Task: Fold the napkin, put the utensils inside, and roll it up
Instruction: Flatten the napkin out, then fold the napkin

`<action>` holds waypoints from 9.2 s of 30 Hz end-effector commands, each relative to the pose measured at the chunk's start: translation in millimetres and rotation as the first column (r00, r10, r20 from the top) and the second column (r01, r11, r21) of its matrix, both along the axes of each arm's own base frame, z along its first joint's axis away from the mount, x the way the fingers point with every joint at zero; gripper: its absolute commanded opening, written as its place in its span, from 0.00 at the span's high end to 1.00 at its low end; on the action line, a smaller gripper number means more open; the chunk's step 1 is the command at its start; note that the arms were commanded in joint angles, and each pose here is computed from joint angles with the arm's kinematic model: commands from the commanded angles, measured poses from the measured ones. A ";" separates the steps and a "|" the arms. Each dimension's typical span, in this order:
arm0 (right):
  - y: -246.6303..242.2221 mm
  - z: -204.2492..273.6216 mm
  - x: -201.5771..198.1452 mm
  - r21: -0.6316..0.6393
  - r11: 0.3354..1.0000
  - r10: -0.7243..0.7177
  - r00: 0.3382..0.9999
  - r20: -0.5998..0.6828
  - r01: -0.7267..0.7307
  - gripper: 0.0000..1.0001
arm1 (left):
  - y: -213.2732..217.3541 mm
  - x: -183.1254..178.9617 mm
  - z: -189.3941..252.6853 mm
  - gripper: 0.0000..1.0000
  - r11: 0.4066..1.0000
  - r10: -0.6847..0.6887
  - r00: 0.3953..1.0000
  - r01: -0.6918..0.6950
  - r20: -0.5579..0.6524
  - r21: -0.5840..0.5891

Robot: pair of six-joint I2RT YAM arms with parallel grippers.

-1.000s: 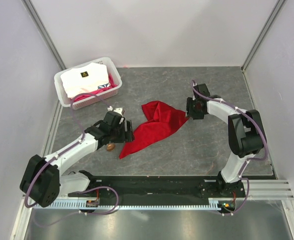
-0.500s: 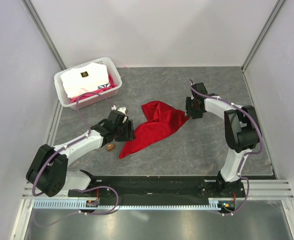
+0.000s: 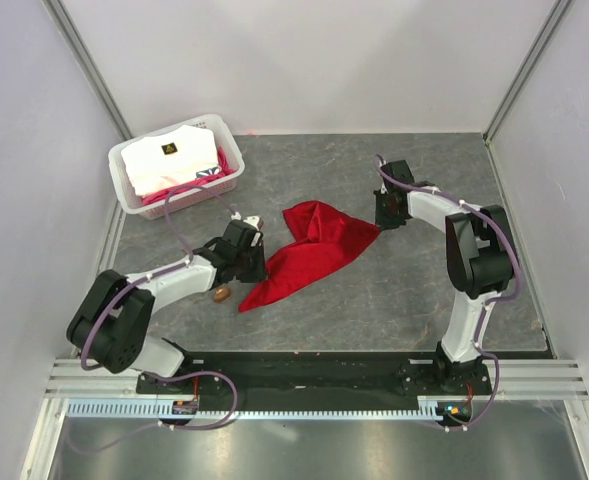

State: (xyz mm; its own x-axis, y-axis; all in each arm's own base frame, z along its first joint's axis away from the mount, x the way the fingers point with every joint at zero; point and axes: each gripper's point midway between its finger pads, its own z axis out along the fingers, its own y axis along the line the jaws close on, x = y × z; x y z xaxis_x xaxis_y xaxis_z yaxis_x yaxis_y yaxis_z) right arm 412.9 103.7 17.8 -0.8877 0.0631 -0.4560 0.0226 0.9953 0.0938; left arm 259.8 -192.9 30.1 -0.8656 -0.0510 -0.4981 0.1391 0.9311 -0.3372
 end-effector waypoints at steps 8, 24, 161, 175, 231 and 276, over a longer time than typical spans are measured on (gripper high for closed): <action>-34.1 -6.8 -14.2 -0.086 0.992 -0.088 0.996 -0.001 0.087 1.00 | -51.9 52.0 28.3 0.98 0.988 -0.101 0.987 0.115 0.126 -0.106; -93.2 9.7 -52.0 -0.219 0.933 -0.276 0.959 0.065 0.284 1.00 | -30.4 51.9 62.9 0.25 1.000 -0.011 0.977 0.009 0.212 0.013; -121.8 246.1 110.9 -0.092 0.948 -0.212 0.821 0.531 0.304 1.00 | 0.8 249.7 227.6 0.98 0.950 0.126 0.934 -0.016 0.334 -0.313; -142.0 105.0 222.4 -0.143 0.939 -0.222 0.871 0.437 0.311 1.00 | -31.4 352.8 155.6 0.98 0.935 0.094 0.947 0.022 0.308 -0.353; -134.8 182.5 151.0 -0.073 0.951 -0.215 0.810 0.546 0.302 1.00 | -12.7 269.9 184.5 0.78 0.936 0.088 0.959 0.013 0.271 -0.353; 325.6 33.1 -218.4 -0.100 0.710 0.700 0.683 0.210 -0.697 0.46 | 174.4 38.5 198.1 0.18 0.906 0.353 0.809 -0.420 0.469 0.043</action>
